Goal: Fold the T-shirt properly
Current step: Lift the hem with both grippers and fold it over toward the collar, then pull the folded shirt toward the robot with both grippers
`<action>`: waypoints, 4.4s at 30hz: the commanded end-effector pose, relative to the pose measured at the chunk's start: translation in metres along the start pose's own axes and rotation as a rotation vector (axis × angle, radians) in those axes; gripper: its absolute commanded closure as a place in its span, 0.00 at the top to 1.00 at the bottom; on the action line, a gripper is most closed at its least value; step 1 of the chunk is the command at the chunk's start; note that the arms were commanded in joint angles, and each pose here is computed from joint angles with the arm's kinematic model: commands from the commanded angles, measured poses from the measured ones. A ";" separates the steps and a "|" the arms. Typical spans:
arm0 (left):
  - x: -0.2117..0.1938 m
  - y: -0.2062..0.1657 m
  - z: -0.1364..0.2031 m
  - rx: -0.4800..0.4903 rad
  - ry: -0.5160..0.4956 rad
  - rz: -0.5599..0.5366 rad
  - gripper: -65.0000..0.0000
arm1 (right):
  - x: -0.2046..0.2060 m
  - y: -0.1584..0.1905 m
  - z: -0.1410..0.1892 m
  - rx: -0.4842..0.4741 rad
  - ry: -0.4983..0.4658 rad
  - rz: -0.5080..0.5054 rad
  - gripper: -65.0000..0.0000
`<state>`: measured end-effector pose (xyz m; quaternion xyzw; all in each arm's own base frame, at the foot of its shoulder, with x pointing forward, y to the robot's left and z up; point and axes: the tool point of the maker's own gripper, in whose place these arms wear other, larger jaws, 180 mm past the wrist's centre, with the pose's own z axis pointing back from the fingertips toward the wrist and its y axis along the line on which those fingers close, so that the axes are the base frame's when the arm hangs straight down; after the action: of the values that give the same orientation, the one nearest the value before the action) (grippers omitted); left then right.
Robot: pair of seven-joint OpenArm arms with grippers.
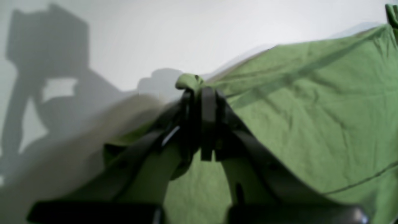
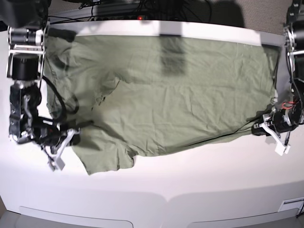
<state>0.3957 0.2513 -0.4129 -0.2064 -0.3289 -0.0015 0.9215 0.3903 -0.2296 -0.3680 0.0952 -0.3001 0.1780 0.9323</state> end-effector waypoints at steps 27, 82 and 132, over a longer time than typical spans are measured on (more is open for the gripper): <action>0.012 -0.032 0.048 -0.122 0.049 -0.018 0.00 | -0.046 0.000 0.060 -0.138 -0.060 0.059 0.00; -0.079 -0.047 0.068 -0.137 0.078 0.084 0.00 | -0.109 0.025 0.071 -0.094 0.110 0.086 0.00; -0.101 -0.025 0.069 -0.022 0.120 0.041 0.00 | -0.023 -0.048 -0.016 -0.088 -0.039 -0.359 0.70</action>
<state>0.2609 0.2345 -0.4289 -0.2294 -0.2486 0.0065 0.9410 0.3860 -0.2673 -0.4164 0.1166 -0.2777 -0.0095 0.9535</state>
